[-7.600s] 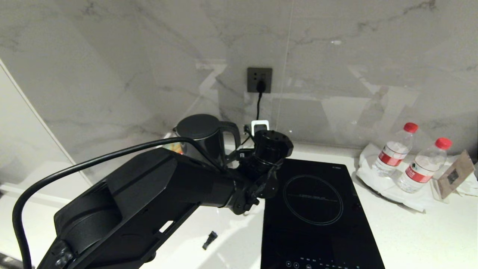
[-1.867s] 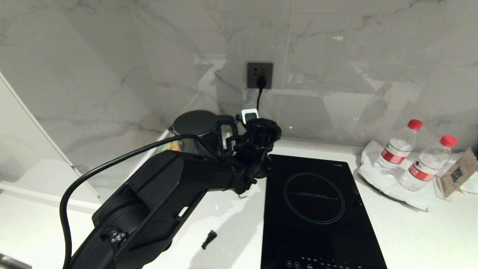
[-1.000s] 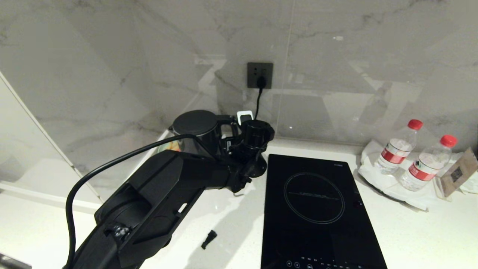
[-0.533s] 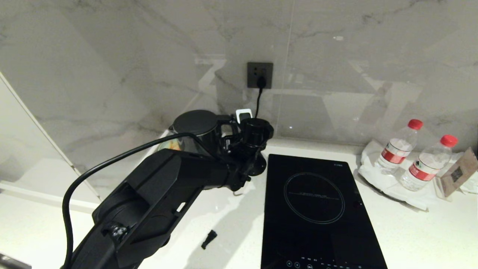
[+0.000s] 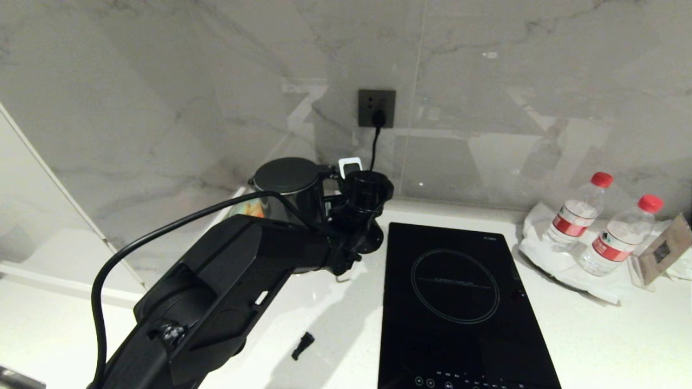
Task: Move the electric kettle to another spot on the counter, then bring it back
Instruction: Pick up the kettle
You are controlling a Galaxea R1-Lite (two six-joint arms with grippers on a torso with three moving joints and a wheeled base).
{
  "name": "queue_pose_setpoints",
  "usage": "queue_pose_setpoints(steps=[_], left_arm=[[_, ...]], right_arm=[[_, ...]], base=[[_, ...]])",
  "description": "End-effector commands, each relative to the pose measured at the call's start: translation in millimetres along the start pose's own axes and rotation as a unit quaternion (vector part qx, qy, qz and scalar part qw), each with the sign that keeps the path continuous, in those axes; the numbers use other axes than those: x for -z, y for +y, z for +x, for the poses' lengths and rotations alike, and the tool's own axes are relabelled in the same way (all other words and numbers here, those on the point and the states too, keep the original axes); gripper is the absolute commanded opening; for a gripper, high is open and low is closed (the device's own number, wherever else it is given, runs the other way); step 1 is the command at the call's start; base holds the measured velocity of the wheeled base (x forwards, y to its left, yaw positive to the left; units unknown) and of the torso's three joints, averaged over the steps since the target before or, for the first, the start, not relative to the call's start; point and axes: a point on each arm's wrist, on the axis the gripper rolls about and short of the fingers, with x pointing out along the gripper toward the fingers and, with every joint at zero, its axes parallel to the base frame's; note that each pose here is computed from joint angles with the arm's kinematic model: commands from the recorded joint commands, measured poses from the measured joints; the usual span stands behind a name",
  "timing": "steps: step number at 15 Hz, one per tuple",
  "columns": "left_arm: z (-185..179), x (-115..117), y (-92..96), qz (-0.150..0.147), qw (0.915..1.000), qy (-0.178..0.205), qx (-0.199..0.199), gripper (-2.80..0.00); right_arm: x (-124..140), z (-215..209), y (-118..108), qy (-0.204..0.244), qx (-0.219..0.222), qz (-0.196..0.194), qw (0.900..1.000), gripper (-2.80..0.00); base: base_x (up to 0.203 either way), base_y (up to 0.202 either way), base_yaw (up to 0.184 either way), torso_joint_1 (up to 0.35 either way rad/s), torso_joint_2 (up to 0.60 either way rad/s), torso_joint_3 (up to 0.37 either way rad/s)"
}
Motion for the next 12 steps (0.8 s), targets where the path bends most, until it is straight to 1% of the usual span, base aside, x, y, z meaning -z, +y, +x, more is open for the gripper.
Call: queue_pose_setpoints(steps=[1, 6, 8, 9, 12], left_arm=[[0.2, -1.0, 1.3, -0.002, 1.0000, -0.001, -0.005, -2.80], [-4.3, -4.5, 4.0, -0.011, 0.9999, 0.001, -0.007, -2.80], [-11.7, -1.5, 10.2, 0.000, 0.9999, 0.017, -0.002, -2.80], [-16.9, -0.2, 15.2, 0.006, 0.9996, 0.028, 0.006, -2.80], [-32.1, 5.3, 30.8, 0.011, 0.9976, 0.055, 0.041, -2.80]], right_arm=[[0.0, 0.1, 0.0, 0.001, 0.000, 0.000, 1.000, -2.80], [0.0, 0.1, 0.0, 0.001, 0.000, -0.001, 1.000, -2.80], [0.0, 0.1, 0.0, 0.001, 0.000, 0.000, 1.000, -2.80], [0.0, 0.0, 0.0, 0.000, 0.000, 0.000, 1.000, -2.80], [0.0, 0.0, 0.0, 0.000, 0.000, 0.000, 1.000, -2.80]], base=[[0.000, 0.000, 0.000, 0.000, 0.00, 0.000], [0.000, 0.000, 0.000, 0.000, 0.00, 0.000], [0.000, 0.000, 0.000, 0.000, 0.00, 0.000], [0.000, 0.000, 0.000, 0.000, 0.00, 0.000], [0.000, 0.000, 0.000, 0.000, 0.00, 0.000]])
